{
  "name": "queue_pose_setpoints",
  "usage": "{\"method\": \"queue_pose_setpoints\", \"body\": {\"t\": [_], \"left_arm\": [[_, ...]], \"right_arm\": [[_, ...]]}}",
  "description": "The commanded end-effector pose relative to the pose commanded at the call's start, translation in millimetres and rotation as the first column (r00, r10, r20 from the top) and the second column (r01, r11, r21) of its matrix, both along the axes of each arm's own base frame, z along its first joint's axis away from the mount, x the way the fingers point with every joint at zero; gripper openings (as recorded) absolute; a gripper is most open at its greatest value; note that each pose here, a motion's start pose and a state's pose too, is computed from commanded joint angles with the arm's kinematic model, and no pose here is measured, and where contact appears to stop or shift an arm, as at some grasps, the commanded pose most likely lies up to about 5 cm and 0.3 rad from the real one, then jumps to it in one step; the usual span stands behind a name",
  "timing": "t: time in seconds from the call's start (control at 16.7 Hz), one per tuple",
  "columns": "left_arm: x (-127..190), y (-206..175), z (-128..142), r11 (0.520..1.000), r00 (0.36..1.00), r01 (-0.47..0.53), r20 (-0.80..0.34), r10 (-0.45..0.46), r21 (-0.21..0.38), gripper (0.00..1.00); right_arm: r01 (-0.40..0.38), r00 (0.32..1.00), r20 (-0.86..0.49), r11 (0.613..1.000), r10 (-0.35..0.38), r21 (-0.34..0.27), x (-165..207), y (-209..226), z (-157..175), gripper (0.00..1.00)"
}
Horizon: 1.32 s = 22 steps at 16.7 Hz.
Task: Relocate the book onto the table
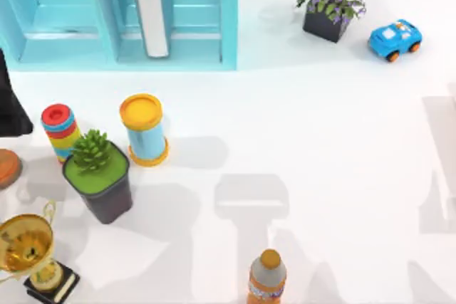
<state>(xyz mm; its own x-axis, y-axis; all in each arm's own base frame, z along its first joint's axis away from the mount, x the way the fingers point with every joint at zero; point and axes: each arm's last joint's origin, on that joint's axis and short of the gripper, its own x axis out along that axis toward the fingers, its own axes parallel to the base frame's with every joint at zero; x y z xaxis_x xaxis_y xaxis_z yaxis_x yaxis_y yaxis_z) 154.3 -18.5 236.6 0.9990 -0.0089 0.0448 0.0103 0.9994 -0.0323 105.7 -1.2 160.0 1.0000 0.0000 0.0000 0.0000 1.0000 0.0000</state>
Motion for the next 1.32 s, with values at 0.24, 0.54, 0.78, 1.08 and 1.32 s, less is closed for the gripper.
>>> {"method": "queue_pose_setpoints", "body": {"t": [0.24,0.54,0.78,1.08,1.32], "left_arm": [[70,-29,-4,1.0,0.993,0.011,-0.122,-0.01,0.01,1.0],[152,-85,-60,0.998,0.969,0.039,-0.245,-0.028,0.04,1.0],[186,-121,-104,0.998,0.966,0.051,-0.254,-0.039,0.043,1.0],[198,-134,-125,0.998,0.969,0.046,-0.244,-0.035,0.038,1.0],[197,-132,-125,0.998,0.968,0.043,-0.248,-0.032,0.04,1.0]], "right_arm": [[0.0,1.0,0.0,1.0,0.0,0.0,0,0,0,1.0],[0.0,1.0,0.0,1.0,0.0,0.0,0,0,0,1.0],[0.0,1.0,0.0,1.0,0.0,0.0,0,0,0,1.0],[0.0,1.0,0.0,1.0,0.0,0.0,0,0,0,1.0],[0.0,1.0,0.0,1.0,0.0,0.0,0,0,0,1.0]]}}
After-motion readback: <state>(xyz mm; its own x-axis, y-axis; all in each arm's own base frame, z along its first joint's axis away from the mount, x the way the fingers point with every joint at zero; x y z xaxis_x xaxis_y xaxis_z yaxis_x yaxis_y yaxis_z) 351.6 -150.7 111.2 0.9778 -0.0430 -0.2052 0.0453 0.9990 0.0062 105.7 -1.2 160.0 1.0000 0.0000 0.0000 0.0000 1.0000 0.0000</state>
